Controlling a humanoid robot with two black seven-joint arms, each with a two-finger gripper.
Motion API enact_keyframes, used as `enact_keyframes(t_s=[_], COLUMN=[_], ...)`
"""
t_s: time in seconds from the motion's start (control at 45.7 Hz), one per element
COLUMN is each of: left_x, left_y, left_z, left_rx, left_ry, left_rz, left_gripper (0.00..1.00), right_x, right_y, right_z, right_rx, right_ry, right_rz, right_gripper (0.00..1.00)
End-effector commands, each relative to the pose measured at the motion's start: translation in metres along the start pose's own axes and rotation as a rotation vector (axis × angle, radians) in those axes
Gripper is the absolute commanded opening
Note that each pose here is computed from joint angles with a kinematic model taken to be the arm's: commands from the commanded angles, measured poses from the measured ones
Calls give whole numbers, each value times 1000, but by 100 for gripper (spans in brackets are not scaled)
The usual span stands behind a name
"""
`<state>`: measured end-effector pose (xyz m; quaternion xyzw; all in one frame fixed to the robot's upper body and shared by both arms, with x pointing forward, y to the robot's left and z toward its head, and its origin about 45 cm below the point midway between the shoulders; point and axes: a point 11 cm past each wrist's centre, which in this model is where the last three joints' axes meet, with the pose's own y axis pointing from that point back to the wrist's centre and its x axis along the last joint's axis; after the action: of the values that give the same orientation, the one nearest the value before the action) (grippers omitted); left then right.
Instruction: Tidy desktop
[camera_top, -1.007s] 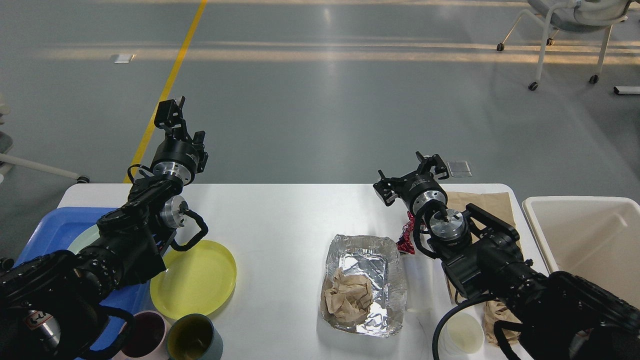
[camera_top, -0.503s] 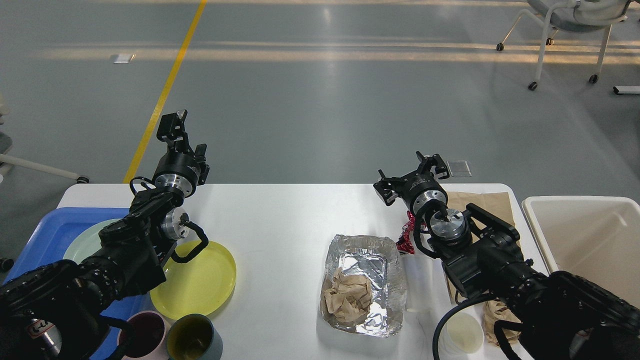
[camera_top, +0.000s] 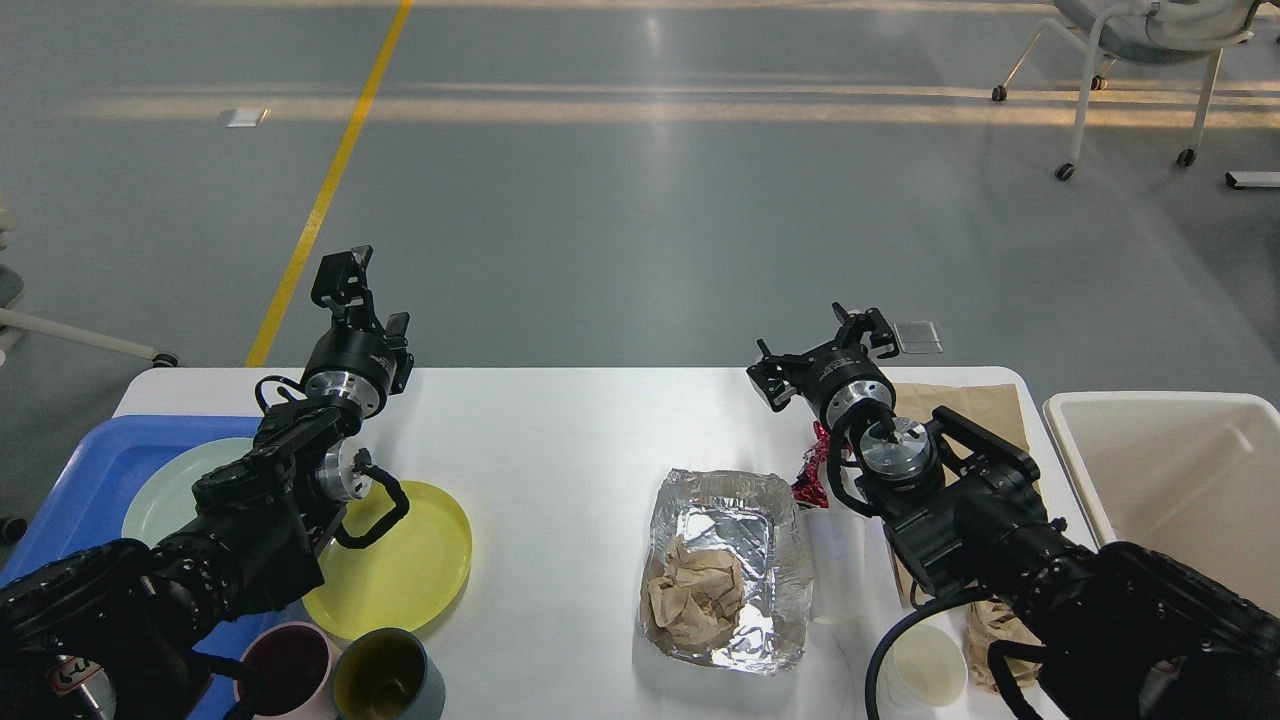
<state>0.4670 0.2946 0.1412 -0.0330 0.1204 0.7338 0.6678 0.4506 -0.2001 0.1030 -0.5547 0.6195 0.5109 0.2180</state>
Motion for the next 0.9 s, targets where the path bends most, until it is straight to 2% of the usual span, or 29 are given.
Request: enact_keyframes(t_s=[0.0,0.328,0.46,0.657,0.766,0.875], left_x=[-3,-48,-64,-66,-74,-71], left_y=[-3,-20,-22,-26,-15,-6], left_z=[6,36,37,55,55,74], left_rx=[-10,-22,26,213,335,438], left_ry=[-7,-344,-535,-769,-835,-898], left_rz=[-7,-214,-320,-545,-722,-859], left_gripper=[99,99,99,98,99,99], right_x=[0,0,1,1,1,0], right_y=[0,0,0,0,0,0], right_z=[0,0,0,0,0,0], right_rx=[0,0,0,0,0,-1], right_ry=[0,0,0,0,0,0], right_rz=[0,0,2,2,2,0], right_gripper=[100,100,100,100,100,100])
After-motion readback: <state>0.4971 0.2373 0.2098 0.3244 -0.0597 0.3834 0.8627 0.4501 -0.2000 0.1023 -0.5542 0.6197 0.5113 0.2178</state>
